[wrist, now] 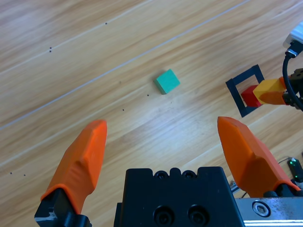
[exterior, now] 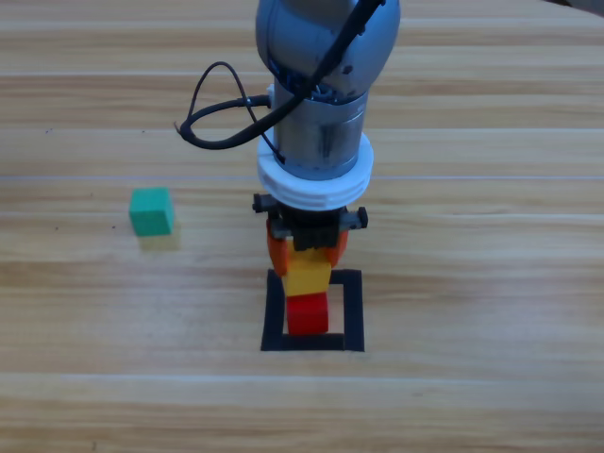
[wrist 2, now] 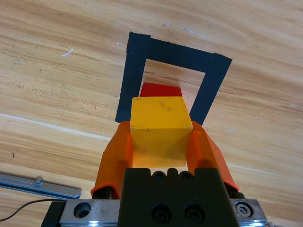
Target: Stack the blocks in the rectangular block: red at the bottom, yellow in the middle, green on top
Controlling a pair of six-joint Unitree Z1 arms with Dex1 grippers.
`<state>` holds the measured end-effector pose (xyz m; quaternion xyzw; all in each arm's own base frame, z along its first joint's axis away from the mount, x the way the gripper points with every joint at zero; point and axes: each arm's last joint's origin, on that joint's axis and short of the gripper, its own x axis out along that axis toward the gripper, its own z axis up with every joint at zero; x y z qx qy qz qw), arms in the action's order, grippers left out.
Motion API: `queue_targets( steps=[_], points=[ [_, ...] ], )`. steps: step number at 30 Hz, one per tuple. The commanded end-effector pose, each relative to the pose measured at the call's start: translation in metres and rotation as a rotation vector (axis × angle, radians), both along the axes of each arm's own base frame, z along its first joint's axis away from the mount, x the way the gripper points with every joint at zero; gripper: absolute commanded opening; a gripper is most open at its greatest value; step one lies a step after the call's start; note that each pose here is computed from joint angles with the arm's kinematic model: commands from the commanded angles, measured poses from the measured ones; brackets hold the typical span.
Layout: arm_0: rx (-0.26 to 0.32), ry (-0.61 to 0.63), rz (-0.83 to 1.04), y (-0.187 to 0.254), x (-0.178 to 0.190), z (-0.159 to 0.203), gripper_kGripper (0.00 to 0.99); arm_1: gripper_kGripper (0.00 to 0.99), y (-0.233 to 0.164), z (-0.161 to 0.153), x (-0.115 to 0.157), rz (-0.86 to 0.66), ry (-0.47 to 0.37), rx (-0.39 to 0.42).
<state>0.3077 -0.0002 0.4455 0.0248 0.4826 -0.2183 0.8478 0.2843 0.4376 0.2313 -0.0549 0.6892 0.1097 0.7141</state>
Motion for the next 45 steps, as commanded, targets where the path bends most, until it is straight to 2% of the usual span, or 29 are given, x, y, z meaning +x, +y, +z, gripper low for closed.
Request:
queue_targets(
  steps=[1,23,33,44,45],
  points=[
    [-0.015,0.014,0.024,0.006,0.008,-0.011,0.990,0.000,0.016,-0.042,-0.015,0.038,0.037,-0.092],
    [-0.024,0.035,0.019,0.006,0.015,-0.022,0.990,0.000,0.013,-0.050,-0.019,0.035,0.043,-0.139],
    [-0.026,0.047,0.018,0.006,0.017,-0.029,0.990,0.000,0.018,-0.044,-0.028,0.060,0.037,-0.128],
    [-0.025,0.056,0.015,0.007,0.020,-0.034,0.990,0.000,0.021,-0.062,-0.023,0.055,0.047,-0.145],
    [-0.025,0.056,0.015,0.007,0.020,-0.034,0.990,0.247,0.020,-0.066,-0.019,0.048,0.053,-0.150]
  ],
)
